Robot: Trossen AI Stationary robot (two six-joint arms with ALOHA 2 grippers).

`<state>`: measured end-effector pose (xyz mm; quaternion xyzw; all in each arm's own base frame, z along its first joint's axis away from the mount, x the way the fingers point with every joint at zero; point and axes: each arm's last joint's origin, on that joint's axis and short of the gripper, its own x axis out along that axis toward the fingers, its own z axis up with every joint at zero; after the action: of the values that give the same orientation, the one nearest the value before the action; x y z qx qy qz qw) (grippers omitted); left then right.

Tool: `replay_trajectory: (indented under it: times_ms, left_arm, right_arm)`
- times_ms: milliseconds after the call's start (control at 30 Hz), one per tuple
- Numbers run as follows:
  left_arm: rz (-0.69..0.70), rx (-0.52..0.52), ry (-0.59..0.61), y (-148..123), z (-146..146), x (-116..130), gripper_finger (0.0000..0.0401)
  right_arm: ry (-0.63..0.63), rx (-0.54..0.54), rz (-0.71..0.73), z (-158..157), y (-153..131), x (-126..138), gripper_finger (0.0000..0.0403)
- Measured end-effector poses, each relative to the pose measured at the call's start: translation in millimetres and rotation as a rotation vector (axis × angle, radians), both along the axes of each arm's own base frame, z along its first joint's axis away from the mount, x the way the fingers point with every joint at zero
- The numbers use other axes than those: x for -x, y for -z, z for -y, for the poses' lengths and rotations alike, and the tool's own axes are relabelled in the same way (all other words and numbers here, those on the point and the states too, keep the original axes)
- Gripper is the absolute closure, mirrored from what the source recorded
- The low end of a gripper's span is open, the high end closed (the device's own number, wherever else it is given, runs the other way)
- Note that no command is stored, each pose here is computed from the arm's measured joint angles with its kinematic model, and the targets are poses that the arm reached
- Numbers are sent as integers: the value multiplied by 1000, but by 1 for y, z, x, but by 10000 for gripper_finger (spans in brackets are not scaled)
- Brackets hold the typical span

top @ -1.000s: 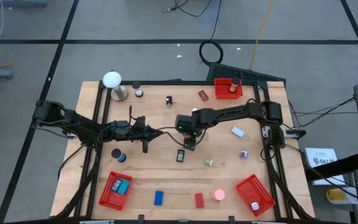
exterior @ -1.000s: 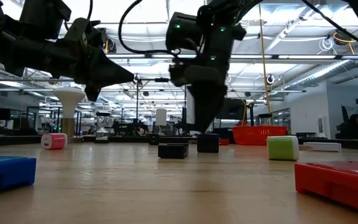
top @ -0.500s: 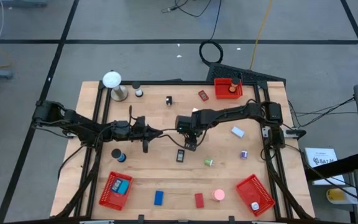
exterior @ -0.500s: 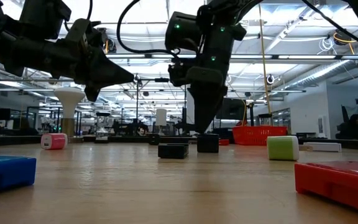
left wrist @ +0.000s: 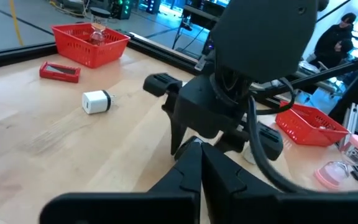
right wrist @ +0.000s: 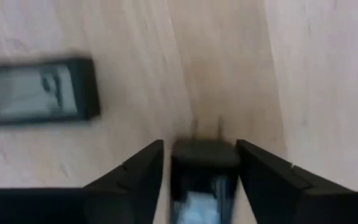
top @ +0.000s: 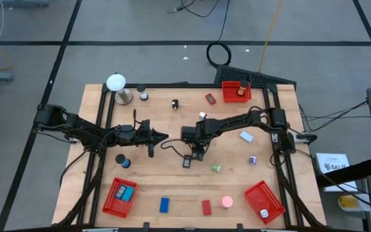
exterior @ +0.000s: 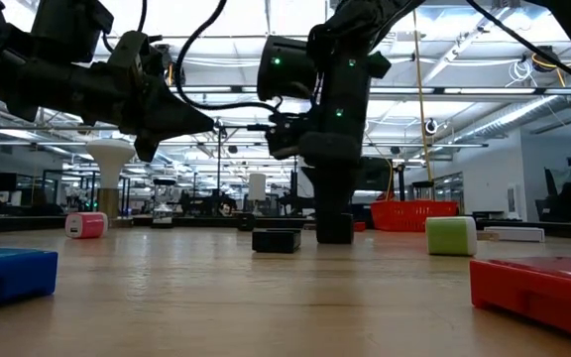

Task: Pick & Place Office items
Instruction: Put the bottom black charger adapter into the bottom right red basket

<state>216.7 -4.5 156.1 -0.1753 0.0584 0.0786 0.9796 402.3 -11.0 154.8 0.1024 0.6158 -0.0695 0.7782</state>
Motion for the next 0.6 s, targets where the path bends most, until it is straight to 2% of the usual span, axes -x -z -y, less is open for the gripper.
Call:
replay_trajectory:
  times_ms: [133,333,467,600]
  left_arm:
    - [1,6,-3,0,0,0,386]
    - [4,30,-11,0,0,0,388]
    - [5,32,-12,0,0,0,398]
    - [9,66,-17,0,0,0,385]
  right_arm:
    - [17,20,30,1,-5,-1,261]
    - [25,101,128,3,-34,3,263]
    - [65,100,394,3,-56,12,263]
    - [137,62,671,3,-40,35,263]
